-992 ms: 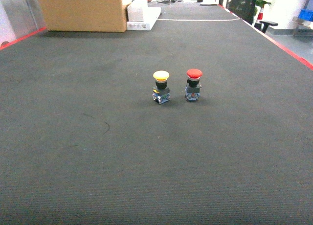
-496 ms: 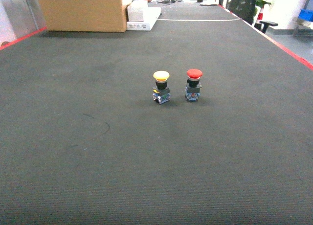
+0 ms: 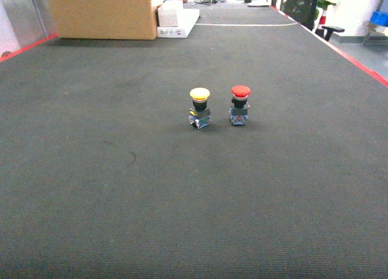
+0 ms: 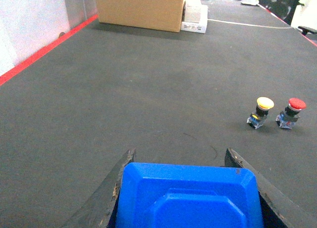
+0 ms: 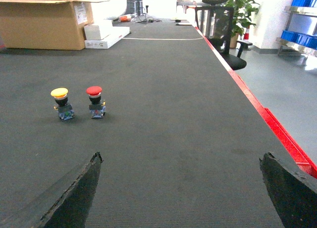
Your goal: Pick blue part to blue bin on bottom shelf
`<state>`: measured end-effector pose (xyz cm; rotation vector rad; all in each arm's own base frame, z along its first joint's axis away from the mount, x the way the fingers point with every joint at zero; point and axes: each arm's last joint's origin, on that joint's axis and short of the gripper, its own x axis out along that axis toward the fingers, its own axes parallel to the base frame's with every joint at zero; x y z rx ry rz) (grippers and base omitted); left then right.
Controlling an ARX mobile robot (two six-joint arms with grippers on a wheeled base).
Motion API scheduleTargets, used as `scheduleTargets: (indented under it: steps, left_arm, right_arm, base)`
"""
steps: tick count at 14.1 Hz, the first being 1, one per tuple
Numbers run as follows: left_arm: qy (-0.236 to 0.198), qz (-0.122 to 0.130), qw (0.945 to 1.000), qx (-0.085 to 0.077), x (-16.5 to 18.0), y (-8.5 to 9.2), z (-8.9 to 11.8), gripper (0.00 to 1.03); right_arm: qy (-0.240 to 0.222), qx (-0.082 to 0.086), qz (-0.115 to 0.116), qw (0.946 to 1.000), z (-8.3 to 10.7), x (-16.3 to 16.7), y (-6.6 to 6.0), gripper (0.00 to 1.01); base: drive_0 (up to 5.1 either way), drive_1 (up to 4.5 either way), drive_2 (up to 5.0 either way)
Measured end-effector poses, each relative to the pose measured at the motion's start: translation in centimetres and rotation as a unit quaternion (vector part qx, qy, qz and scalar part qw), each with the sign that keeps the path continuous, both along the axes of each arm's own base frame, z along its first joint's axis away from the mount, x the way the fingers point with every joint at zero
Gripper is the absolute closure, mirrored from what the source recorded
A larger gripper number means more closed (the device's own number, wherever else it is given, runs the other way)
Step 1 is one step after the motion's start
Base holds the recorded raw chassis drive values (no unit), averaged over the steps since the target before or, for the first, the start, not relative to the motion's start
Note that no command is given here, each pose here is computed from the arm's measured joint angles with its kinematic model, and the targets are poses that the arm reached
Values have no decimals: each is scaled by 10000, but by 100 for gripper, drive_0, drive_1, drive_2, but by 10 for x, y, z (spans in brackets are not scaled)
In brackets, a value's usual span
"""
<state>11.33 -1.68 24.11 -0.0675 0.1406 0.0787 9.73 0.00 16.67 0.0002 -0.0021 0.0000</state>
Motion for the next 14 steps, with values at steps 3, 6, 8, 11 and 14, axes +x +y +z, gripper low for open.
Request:
scheduleTargets:
  steps: [3, 6, 8, 11, 14]
  left_arm:
    - [13, 2, 10000, 3, 0, 0, 0, 59]
    - [2, 13, 10000, 1, 0, 0, 0, 59]
    - [-11, 11, 10000, -2, 0, 0, 0, 59]
    - [-4, 6, 10000, -1, 0, 0, 0, 59]
    - [-6, 6, 10000, -1, 0, 0, 0, 59]
  right_arm:
    - [10, 0, 0, 10000, 0, 0, 0, 3]
    - [0, 0, 4, 10000, 0, 0, 0, 3]
    - [-23, 0, 2, 10000, 0, 0, 0, 3]
    - [0, 0, 0, 10000, 0, 0, 0, 3]
    - [0, 0, 0, 10000, 0, 0, 0, 3]
  base:
    - [1, -137, 139]
    - [-81, -496, 335]
    - [-203, -618, 212]
    - [-165, -165, -165]
    - [-159, -159, -159]
